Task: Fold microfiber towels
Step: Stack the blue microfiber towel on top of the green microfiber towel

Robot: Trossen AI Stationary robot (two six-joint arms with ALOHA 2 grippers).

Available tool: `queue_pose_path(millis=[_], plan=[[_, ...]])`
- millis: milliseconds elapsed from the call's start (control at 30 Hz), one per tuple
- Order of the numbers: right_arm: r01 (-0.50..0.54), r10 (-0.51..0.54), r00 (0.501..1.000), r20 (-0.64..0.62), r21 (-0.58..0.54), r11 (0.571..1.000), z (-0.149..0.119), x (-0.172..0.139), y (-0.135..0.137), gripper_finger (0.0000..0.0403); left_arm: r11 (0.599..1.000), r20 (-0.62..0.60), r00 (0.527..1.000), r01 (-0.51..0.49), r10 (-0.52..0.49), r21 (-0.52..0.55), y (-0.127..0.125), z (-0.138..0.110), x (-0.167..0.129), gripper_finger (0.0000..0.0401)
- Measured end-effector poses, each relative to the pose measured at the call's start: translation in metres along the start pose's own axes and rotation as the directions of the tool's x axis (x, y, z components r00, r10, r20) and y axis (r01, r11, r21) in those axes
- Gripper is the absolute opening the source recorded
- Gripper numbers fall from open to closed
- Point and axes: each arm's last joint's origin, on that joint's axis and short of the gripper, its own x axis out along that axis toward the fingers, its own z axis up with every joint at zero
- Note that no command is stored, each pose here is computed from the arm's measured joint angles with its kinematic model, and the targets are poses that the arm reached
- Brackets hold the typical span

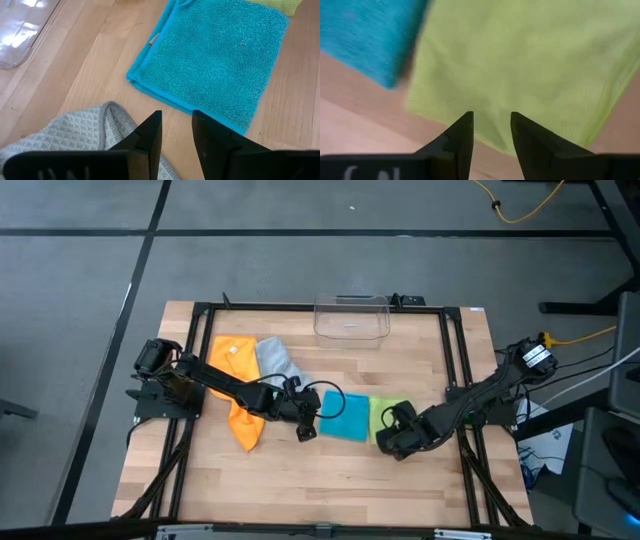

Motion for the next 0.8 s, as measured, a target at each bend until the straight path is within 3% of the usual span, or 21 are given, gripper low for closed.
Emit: queue_pose_path(millis=[100, 233, 400, 533, 800], plan=[[-0.031, 0.037, 0.996, 0.083, -0.078, 0.996, 0.003, -0.009, 0.008, 0.0133, 1.000, 0.000, 1.000, 0.000, 0.000, 0.000, 0.000, 0.000, 0.000, 0.0100], [-0.132, 0.191, 0.959, 0.208, -0.268, 0.954, 0.006, -0.017, 0.027, 0.0133, 1.000, 0.000, 1.000, 0.000, 0.000, 0.001, 0.000, 0.000, 0.000, 0.0100], [-0.190, 0.397, 0.885, 0.244, -0.590, 0.785, 0.006, -0.024, 0.048, 0.0133, 1.000, 0.000, 1.000, 0.000, 0.000, 0.013, 0.000, 0.000, 0.000, 0.0100], [-0.165, 0.477, 0.845, 0.241, -0.732, 0.661, 0.005, -0.029, 0.057, 0.0133, 0.996, -0.012, 0.999, 0.033, -0.032, 0.083, -0.003, -0.001, -0.001, 0.0100], [-0.059, 0.458, 0.855, 0.244, -0.831, 0.552, 0.000, -0.010, 0.064, 0.0133, 0.960, -0.016, 0.988, 0.153, -0.154, 0.233, -0.022, -0.007, -0.006, 0.0100]])
